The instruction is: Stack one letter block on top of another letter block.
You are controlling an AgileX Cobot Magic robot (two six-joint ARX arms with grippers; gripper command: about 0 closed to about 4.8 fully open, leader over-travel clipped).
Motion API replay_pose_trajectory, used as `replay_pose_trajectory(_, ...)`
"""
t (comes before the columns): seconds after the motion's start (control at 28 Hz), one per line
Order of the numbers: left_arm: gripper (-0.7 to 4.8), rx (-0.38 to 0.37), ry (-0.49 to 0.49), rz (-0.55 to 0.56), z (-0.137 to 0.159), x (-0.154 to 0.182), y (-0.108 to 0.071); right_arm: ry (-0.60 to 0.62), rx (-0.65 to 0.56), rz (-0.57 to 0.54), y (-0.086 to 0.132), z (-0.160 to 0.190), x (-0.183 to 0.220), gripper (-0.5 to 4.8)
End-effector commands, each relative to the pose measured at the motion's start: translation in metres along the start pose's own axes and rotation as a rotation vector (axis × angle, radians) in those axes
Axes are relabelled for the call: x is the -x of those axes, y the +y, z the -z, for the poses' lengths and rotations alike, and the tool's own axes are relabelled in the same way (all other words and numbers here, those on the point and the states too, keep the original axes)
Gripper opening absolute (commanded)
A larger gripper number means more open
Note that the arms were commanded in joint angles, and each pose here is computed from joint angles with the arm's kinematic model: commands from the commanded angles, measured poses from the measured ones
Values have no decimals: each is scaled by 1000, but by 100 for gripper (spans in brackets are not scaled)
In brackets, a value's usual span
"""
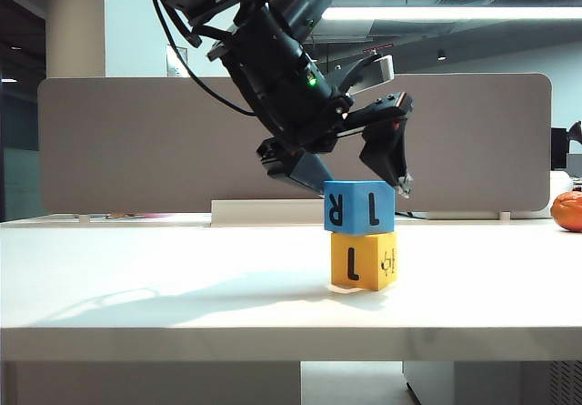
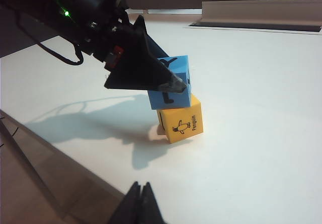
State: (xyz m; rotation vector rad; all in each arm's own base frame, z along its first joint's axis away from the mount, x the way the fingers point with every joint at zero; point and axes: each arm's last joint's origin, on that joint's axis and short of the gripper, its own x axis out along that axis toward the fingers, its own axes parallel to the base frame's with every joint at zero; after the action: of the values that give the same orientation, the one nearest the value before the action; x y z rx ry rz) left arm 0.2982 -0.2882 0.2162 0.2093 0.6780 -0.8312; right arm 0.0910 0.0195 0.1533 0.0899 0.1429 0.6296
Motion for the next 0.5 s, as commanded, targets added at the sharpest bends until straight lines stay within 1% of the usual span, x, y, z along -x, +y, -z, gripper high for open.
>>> replay_pose_trajectory(0.04, 479, 3, 26, -2, -5, 5, 0, -7, 5, -3, 0, 0, 0, -1)
replay_pose_trajectory(0.14, 479, 15, 77, -9, -13, 11, 1, -8, 10, 4, 0, 0, 0, -1)
replay_pose_trajectory(0.21, 479, 19, 107, -12, -22, 18, 1, -11, 10, 44, -1, 0, 0, -1)
replay_pose_trajectory(0.29, 479, 23, 109, -16, -32, 25, 3, -13, 10, 95, -3, 0, 0, -1)
replay_pose_trajectory(0.39, 465, 24, 75, -20, -51, 36, 4, -20, 13, 225, -7, 0, 1, -1)
replay_pose_trajectory(0.5, 459, 18, 19, -21, -69, 46, 3, -32, 14, 395, -11, -1, 2, -1)
